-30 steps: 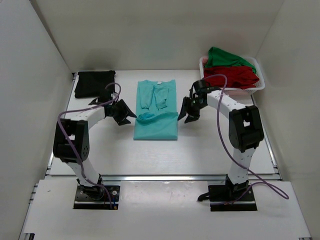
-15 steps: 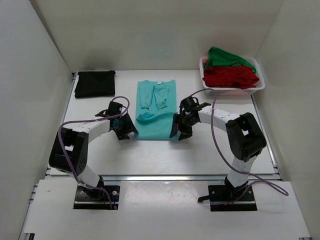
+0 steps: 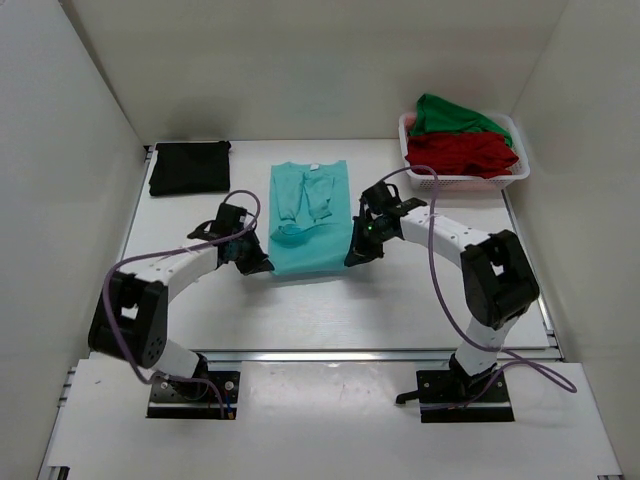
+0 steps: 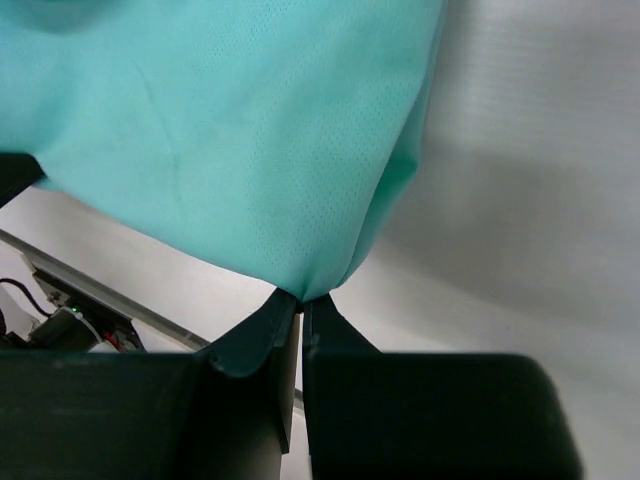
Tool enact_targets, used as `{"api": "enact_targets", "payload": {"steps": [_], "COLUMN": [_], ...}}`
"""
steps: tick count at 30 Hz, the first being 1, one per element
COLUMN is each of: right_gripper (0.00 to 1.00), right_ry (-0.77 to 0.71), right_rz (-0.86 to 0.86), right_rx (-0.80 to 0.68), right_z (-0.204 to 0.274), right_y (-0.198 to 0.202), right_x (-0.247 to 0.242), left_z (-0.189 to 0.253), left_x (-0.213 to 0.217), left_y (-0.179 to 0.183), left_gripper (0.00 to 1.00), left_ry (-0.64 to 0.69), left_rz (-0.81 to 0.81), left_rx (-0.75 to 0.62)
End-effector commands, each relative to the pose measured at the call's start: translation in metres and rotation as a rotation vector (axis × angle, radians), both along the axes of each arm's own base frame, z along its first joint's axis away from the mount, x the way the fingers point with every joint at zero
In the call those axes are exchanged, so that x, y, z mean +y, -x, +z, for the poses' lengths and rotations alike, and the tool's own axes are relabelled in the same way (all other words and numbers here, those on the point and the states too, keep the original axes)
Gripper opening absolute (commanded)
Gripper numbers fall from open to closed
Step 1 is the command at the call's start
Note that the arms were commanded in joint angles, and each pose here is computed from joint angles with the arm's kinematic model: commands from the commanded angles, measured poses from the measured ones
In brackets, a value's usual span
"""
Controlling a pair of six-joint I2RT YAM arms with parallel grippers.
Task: Fold and stack the t-shirts
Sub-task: Grab one side of the 2/3 rectangular tshirt with both arms, then fold the long partially folded tshirt into a neat square
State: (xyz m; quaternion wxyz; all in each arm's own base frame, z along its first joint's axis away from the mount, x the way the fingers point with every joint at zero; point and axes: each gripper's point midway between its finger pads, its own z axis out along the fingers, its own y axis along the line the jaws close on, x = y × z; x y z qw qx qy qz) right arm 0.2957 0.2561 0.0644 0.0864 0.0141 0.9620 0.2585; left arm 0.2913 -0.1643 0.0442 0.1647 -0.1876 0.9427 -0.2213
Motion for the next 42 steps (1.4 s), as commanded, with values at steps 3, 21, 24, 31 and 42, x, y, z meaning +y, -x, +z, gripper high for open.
{"api": "enact_targets", "payload": {"steps": [3,21,24,31,42], "right_gripper": [0.0,0.0,0.0,0.0,0.42], "right_ry": [-0.034,-0.062,-0.061,-0.096,-0.13], "right_rz": [0.006,0.024,0.036,0.023,-0.115], "right_rx": [-0.097,-0.009,-0.014,-0.121,-0.201], "right_z": [0.054,0.076,0.075,0.103,0.092], "right_y": [0.026,0.069,0.042,-0.061,-0.236], "right_x": [0.007,-0.049,-0.05,-0.049,-0.06], "left_z": [0.041,0.102,0.097,0.103,0.092], "left_x": [-0.004,0.008,0.001,-0.006,0.018], "left_y": [0.021,0.031,0.011,-0.07,-0.221], "left_gripper": [0.0,0.0,0.0,0.0,0.38], "left_ry": [0.035,0.167,0.165,0.162,0.132], "left_rz": [-0.054,0.09,0.089,0.127,0.212], "left_rx": [-0.061,-0.133,-0.115,-0.121,-0.185]}}
